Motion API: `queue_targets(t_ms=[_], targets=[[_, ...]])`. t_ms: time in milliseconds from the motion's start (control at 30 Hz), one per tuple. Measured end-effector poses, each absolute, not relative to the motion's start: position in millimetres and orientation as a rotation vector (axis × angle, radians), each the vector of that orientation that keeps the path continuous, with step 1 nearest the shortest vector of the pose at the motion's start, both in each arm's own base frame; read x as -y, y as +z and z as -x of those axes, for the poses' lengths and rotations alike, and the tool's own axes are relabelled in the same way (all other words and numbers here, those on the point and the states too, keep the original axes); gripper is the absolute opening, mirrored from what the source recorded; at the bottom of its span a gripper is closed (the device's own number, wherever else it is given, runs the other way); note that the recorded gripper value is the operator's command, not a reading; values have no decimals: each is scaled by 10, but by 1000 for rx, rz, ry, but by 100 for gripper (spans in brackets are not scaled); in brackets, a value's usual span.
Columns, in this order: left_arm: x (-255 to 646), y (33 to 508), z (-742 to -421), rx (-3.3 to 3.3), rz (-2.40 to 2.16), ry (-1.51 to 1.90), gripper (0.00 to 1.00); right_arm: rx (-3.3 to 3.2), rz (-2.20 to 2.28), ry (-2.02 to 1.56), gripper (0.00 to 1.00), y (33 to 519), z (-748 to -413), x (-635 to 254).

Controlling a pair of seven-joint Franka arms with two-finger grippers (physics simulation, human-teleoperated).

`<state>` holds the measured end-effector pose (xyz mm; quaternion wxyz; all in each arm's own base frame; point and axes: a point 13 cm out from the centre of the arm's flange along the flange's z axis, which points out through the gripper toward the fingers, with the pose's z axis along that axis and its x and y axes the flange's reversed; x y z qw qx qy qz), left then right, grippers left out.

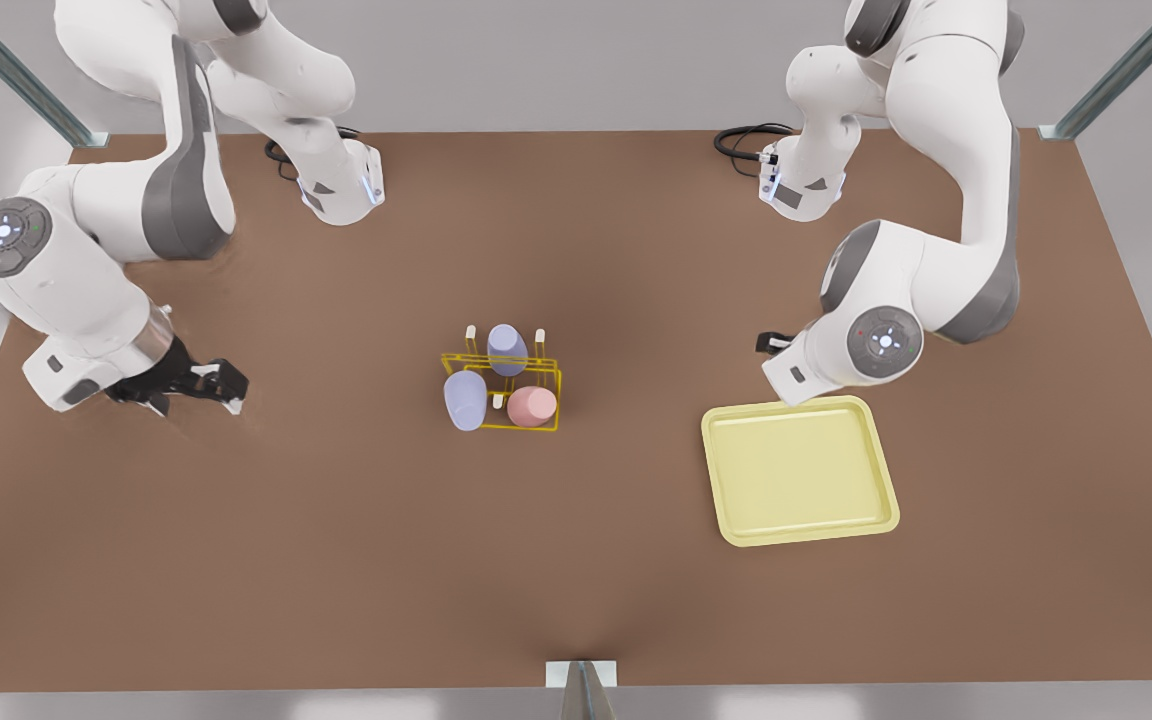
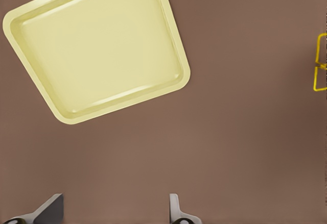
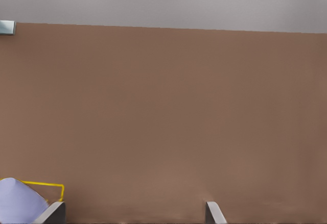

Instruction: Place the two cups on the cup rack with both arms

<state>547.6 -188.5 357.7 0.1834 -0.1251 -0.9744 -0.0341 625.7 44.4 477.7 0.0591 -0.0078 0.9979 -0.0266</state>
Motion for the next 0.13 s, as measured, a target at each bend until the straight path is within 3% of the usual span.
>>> queue_targets(t_ms=[67,133], targets=[[1895,3609,-5478,2754,355,-95,100,-3053,5,-145,100,4956,-5769,-269],[1926,3640,-5472,2759,363,-94,100,-3090,-9,-166,100,4962,-5530,-193]])
